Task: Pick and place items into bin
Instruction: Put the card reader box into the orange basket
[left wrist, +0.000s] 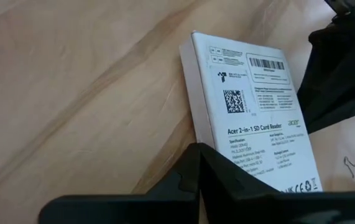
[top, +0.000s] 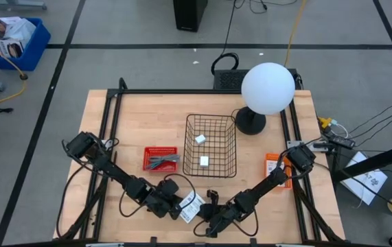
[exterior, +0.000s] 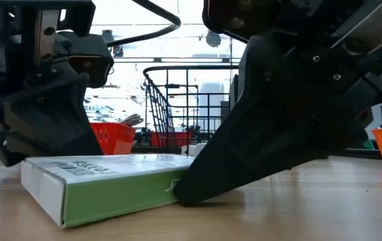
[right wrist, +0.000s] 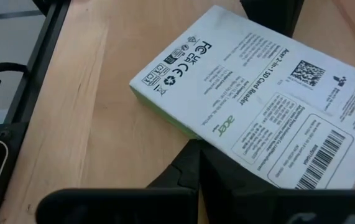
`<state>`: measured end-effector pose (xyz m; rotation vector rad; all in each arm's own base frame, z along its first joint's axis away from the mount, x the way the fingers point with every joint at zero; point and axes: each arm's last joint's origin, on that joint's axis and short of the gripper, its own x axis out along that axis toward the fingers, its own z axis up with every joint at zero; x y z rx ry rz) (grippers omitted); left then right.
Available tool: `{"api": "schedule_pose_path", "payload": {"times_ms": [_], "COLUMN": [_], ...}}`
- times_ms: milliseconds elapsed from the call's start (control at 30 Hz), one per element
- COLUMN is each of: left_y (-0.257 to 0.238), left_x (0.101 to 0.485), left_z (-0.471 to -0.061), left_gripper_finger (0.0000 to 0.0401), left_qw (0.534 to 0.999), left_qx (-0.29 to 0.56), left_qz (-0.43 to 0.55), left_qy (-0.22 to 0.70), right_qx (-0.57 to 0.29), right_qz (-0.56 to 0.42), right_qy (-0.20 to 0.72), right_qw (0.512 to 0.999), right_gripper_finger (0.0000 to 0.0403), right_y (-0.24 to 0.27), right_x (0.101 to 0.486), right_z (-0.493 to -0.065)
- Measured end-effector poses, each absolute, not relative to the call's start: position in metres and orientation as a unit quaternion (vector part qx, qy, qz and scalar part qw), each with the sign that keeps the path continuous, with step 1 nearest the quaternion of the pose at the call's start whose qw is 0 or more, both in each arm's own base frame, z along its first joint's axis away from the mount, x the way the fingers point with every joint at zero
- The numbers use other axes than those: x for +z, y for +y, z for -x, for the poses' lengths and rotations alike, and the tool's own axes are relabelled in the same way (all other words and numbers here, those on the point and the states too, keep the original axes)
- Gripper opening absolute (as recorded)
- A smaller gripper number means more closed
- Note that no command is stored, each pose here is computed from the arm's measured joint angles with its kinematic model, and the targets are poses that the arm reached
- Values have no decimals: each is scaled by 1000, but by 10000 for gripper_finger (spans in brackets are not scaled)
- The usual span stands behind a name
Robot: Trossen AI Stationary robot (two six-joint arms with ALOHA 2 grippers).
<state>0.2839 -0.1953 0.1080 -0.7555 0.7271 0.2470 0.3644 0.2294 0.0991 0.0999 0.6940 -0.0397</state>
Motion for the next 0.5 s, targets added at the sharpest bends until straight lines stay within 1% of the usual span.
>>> {"api": "schedule_pose_path", "payload": {"times_ms": [100, 233, 400, 500], "left_y": [-195, -196, -195, -195], "left_x": [108, 108, 108, 109], "left_z": [-284, -283, -283, -283], "left_gripper_finger": [12, 4, 12, 6], "left_qw": [858, 857, 857, 857], "left_qx": [117, 118, 119, 120], "left_qz": [361, 359, 357, 357], "left_qy": [347, 350, 352, 351], "right_qx": [-15, -4, 0, 6], "right_qz": [-30, -5, 18, 27], "right_qy": [333, 305, 279, 264], "right_qw": [942, 952, 960, 964], "right_gripper_finger": [0, 0, 0, 0], "right_y": [231, 237, 240, 241], "right_x": [100, 103, 107, 111], "right_z": [-364, -365, -366, -368]}}
